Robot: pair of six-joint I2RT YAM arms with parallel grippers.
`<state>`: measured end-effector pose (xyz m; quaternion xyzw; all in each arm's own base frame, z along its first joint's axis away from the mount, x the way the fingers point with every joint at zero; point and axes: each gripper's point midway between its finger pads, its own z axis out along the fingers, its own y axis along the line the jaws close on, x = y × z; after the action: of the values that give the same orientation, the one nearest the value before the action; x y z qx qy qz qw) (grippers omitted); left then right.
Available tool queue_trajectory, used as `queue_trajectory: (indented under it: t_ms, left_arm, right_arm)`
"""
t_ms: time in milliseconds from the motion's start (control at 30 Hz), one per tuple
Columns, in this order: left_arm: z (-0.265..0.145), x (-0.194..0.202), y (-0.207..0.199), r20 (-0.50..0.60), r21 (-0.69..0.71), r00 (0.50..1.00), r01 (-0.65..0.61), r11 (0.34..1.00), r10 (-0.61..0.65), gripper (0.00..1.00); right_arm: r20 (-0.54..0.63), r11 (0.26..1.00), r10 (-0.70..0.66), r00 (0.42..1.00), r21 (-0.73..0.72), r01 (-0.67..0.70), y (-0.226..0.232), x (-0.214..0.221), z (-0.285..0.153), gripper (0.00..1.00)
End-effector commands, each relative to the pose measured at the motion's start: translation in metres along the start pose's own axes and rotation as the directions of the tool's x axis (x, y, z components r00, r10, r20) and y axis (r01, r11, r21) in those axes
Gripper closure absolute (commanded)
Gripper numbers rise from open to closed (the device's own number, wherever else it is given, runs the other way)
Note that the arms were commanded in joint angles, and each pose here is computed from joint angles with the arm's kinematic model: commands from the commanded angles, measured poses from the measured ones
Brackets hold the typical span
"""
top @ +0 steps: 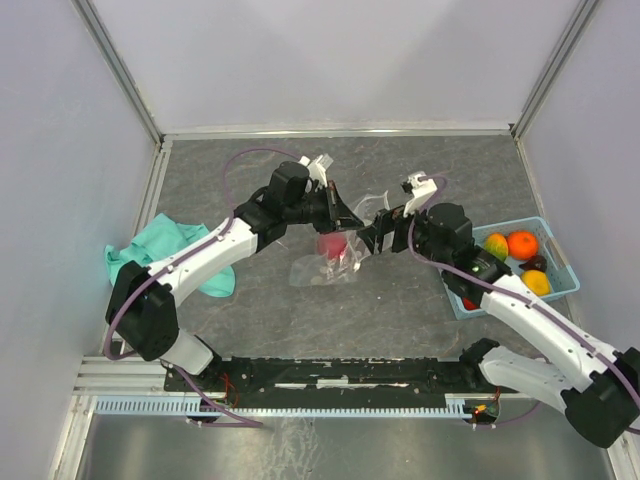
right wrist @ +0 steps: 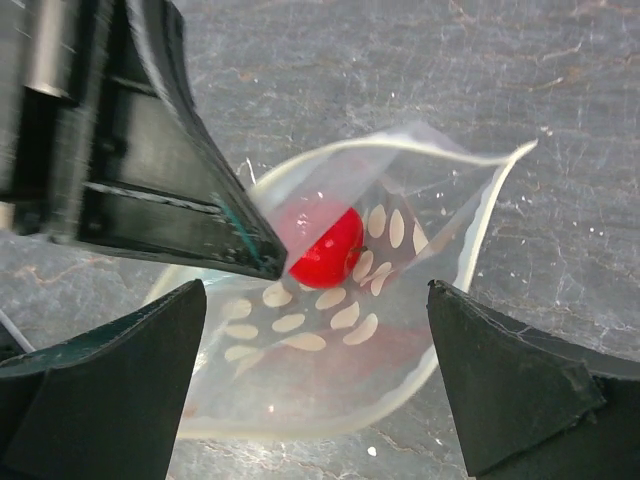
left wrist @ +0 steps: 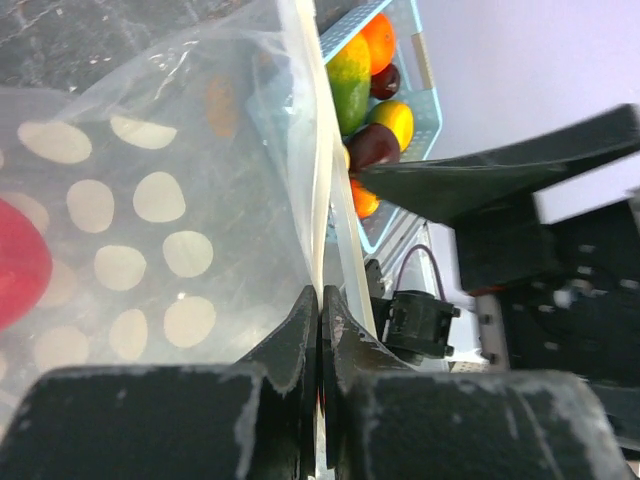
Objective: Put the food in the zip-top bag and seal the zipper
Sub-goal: Place the fake fruit in the zipper food storage bag, then pick up the fake fruit from the bin.
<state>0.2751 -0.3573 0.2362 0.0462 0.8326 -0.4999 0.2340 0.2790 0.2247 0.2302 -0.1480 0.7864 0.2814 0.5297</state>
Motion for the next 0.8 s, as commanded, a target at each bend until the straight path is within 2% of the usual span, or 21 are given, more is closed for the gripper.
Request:
queue_trajectory:
  t_ms: [0, 167, 267, 367, 533, 767]
  left_arm:
    - [-0.016, -0.013, -0.007, 0.035, -0.030, 0.996, -0.086, 0.996, 0.087, 0.97]
    - [-0.025, -0.021, 0.002, 0.031, -0.126, 0.986, -0.160, 0.979, 0.165, 0.97]
    - [-0.033, -0.028, 0.004, 0.039, -0.182, 0.975, -0.210, 0.961, 0.220, 0.97]
    - [-0.041, -0.034, 0.007, 0.040, -0.229, 0.962, -0.253, 0.940, 0.269, 0.97]
    - [-0.053, -0.042, 0.012, 0.033, -0.297, 0.943, -0.308, 0.904, 0.332, 0.97]
    - [-0.072, -0.057, 0.018, 0.028, -0.399, 0.904, -0.382, 0.834, 0.427, 0.97]
  right_arm:
    - [0.061, 0.999, 0.000, 0.998, -0.042, 0.003, 0.018, -0.045, -0.024, 0.01]
    - [0.010, 1.000, 0.011, 1.000, -0.018, -0.010, 0.021, -0.053, -0.042, 0.01]
    - [-0.017, 0.996, 0.010, 1.000, 0.090, -0.009, 0.005, -0.059, -0.057, 0.01]
    - [-0.092, 0.981, -0.006, 0.996, 0.195, 0.023, -0.012, -0.052, -0.072, 0.01]
    - [-0.223, 0.919, 0.019, 0.975, 0.387, 0.071, -0.048, -0.033, -0.095, 0.01]
    - [-0.333, 0.814, 0.164, 0.928, 0.577, 0.064, -0.096, -0.004, -0.116, 0.00]
